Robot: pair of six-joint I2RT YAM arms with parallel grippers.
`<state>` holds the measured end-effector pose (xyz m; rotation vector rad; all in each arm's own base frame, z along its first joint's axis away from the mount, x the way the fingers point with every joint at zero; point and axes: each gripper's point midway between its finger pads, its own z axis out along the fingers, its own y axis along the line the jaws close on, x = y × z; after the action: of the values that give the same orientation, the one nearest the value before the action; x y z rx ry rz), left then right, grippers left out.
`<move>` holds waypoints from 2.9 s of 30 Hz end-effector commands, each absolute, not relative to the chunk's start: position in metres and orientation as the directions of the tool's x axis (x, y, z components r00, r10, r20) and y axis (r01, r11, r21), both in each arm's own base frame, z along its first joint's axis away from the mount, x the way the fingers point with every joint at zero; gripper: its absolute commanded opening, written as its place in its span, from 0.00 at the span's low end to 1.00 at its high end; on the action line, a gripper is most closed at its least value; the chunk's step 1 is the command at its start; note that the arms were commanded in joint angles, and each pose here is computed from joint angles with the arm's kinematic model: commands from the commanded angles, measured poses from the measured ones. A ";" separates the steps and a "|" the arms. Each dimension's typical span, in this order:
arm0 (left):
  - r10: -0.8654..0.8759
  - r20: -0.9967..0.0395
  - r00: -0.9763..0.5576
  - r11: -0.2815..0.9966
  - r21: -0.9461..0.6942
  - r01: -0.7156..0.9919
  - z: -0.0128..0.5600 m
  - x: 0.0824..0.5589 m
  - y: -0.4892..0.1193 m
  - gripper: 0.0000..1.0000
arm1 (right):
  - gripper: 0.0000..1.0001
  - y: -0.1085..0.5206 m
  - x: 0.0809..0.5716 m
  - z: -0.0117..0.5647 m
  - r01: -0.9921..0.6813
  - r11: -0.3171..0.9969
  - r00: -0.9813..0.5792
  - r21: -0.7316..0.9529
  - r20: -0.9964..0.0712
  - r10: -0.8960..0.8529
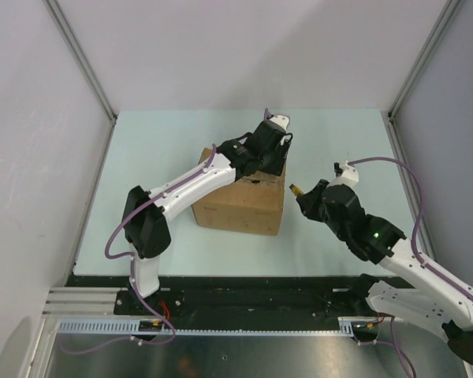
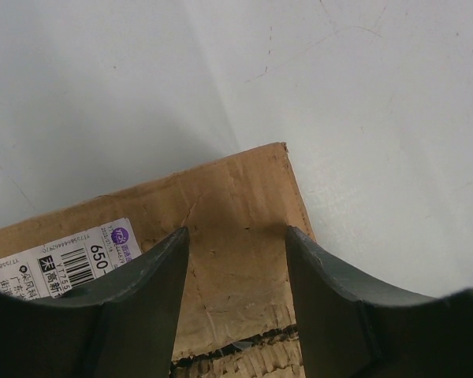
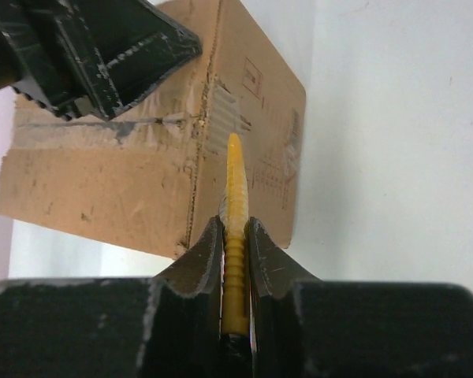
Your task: Unpack the express box
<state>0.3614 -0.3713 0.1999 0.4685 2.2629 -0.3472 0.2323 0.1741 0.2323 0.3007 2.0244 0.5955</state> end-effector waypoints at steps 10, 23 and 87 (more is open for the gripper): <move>0.328 -0.577 -0.748 0.902 -0.043 0.429 0.135 0.336 -0.351 0.55 | 0.00 0.185 0.251 0.281 -0.141 0.799 -0.405 0.585 -0.770 0.493; 0.327 -0.579 -0.746 0.902 -0.045 0.430 0.136 0.335 -0.351 0.53 | 0.00 0.188 0.263 0.260 -0.077 0.840 -0.435 0.537 -0.776 0.456; 0.235 -0.740 -0.630 0.848 -0.160 0.505 0.244 0.347 -0.373 0.86 | 0.00 0.172 0.209 0.267 -0.153 0.765 -0.621 0.626 -0.663 0.419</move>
<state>0.3527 -0.3777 0.2105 0.5129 2.2809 -0.4054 0.2034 0.1766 0.2286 0.2245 2.1911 0.7733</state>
